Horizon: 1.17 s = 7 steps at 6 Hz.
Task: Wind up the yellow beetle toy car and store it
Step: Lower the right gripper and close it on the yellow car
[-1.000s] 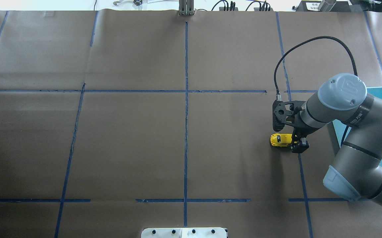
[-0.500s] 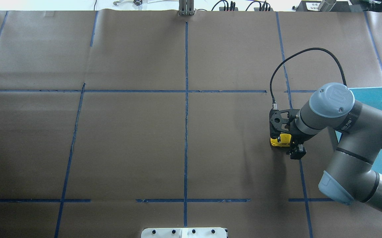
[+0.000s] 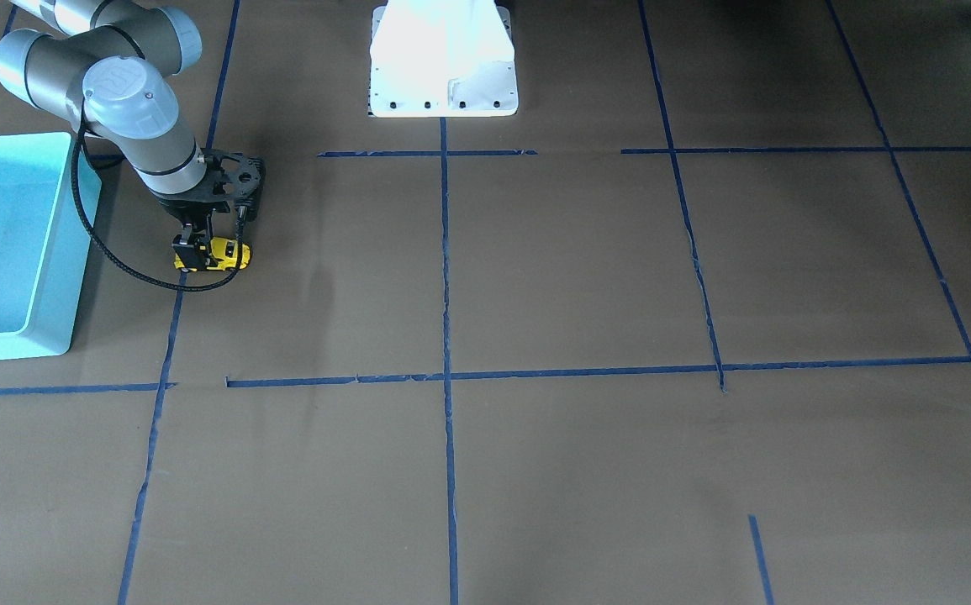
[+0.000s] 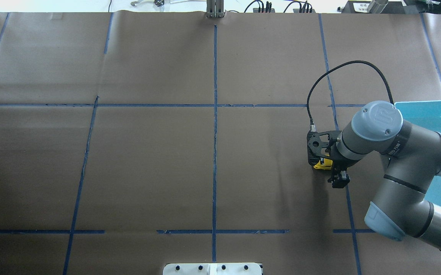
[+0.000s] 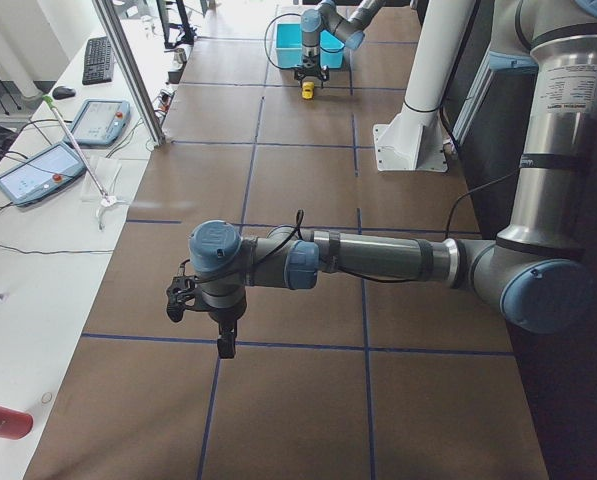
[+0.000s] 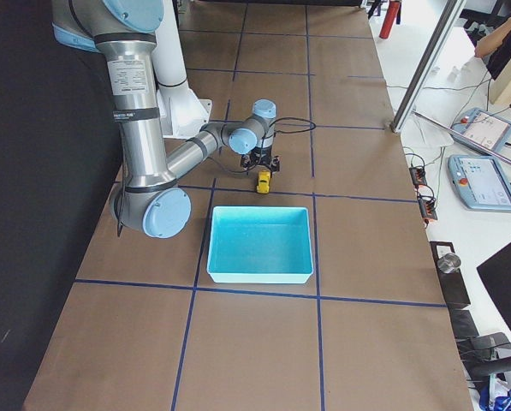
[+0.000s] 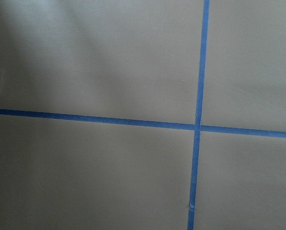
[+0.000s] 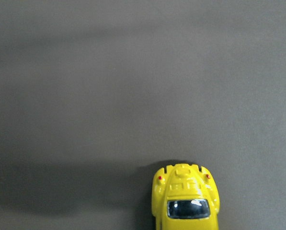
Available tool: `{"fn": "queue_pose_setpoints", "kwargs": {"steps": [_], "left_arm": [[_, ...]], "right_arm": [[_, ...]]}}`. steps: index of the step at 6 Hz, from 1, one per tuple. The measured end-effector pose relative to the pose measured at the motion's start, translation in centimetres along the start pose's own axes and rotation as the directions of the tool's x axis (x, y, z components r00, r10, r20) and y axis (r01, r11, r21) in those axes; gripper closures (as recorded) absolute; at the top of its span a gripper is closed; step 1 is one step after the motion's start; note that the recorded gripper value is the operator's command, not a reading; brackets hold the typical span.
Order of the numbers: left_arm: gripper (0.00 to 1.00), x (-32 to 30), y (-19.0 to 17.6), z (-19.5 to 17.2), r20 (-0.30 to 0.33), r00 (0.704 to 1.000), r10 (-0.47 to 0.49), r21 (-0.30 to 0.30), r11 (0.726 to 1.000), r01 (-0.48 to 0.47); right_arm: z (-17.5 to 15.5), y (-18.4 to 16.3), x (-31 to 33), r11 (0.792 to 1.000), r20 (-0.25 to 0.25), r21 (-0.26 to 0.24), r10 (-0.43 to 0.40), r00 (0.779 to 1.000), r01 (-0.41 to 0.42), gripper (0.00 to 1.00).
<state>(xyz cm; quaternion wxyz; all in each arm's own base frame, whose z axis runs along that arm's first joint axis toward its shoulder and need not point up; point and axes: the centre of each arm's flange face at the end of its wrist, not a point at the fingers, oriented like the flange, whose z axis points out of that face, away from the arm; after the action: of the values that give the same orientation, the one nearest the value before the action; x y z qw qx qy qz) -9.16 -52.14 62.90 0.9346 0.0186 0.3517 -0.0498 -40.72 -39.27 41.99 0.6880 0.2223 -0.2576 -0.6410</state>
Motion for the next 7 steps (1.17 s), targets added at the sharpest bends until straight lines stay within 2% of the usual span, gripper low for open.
{"fn": "queue_pose_setpoints", "kwargs": {"steps": [2,3,5,6,7], "left_arm": [[0.00,-0.05,-0.04,0.10,0.001,1.000,0.000,-0.002,1.000,0.000],[0.00,0.06,-0.15,0.00,0.001,1.000,0.002,0.000,1.000,-0.002],[0.00,0.33,-0.39,-0.27,0.000,1.000,0.006,0.005,1.000,-0.006],[0.00,0.42,-0.42,-0.33,0.000,1.000,0.007,0.007,1.000,-0.007],[0.00,0.49,-0.44,-0.35,-0.001,1.000,0.009,0.007,1.000,-0.009]], "right_arm": [[0.00,-0.11,0.22,1.000,-0.019,-0.007,-0.001,1.000,0.001,0.05],[0.01,-0.07,0.31,1.000,-0.029,-0.012,0.000,1.000,0.000,0.20],[0.25,0.34,0.38,1.000,-0.040,-0.024,0.001,0.999,-0.002,0.80],[0.25,0.39,0.45,1.000,-0.047,-0.028,0.001,0.999,-0.002,1.00],[0.18,0.41,0.52,1.000,-0.055,-0.031,0.001,0.998,-0.003,1.00]]}}
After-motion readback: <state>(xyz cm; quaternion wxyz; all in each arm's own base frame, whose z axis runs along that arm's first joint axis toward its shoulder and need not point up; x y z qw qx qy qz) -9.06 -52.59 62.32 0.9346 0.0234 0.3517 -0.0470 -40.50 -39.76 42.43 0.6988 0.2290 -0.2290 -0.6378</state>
